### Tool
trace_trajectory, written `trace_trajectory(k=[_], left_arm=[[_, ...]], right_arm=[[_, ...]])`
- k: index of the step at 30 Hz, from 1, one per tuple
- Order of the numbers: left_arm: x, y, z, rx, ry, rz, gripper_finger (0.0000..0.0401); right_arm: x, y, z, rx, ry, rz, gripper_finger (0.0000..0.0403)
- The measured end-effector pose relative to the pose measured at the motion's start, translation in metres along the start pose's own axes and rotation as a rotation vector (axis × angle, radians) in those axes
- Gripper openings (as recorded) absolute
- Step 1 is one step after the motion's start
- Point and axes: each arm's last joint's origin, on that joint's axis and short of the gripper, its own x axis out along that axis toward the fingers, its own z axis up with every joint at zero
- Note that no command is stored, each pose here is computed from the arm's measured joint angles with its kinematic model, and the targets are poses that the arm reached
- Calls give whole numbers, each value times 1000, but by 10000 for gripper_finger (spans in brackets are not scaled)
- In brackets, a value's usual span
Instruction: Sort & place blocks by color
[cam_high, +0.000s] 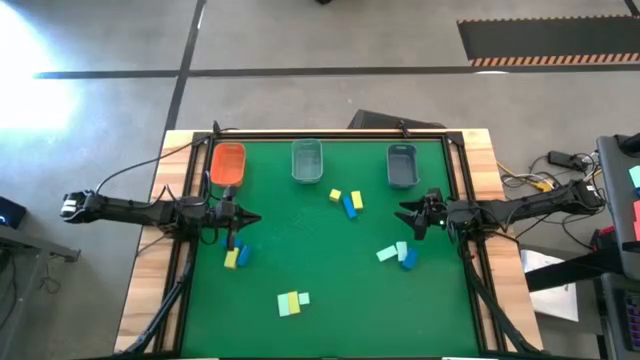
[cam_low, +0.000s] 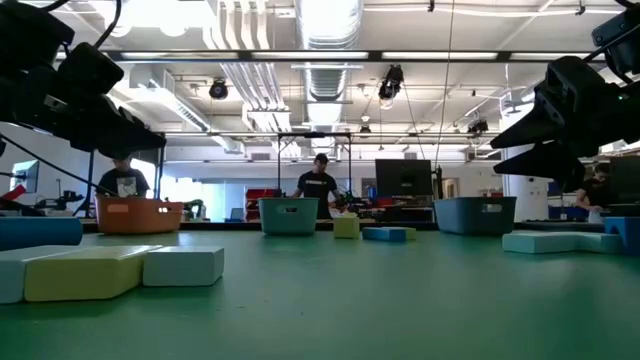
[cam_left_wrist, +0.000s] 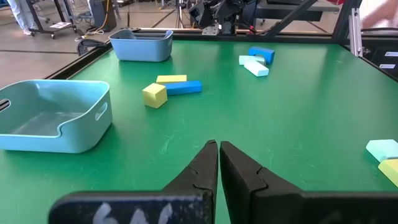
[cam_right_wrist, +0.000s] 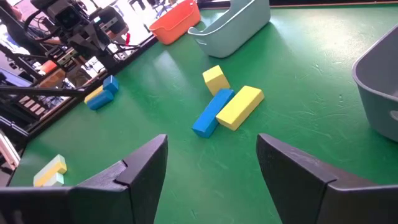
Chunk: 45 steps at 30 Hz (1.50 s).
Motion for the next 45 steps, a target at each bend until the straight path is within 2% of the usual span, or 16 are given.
trace_trajectory(k=[40,45], left_arm=[[0,0,0,0,0,0,2],[0,0,1,0,-7,9,2]], right_arm=[[0,0,0,0,0,0,236],[-1,-1,6,-15,-114,-83,236]])
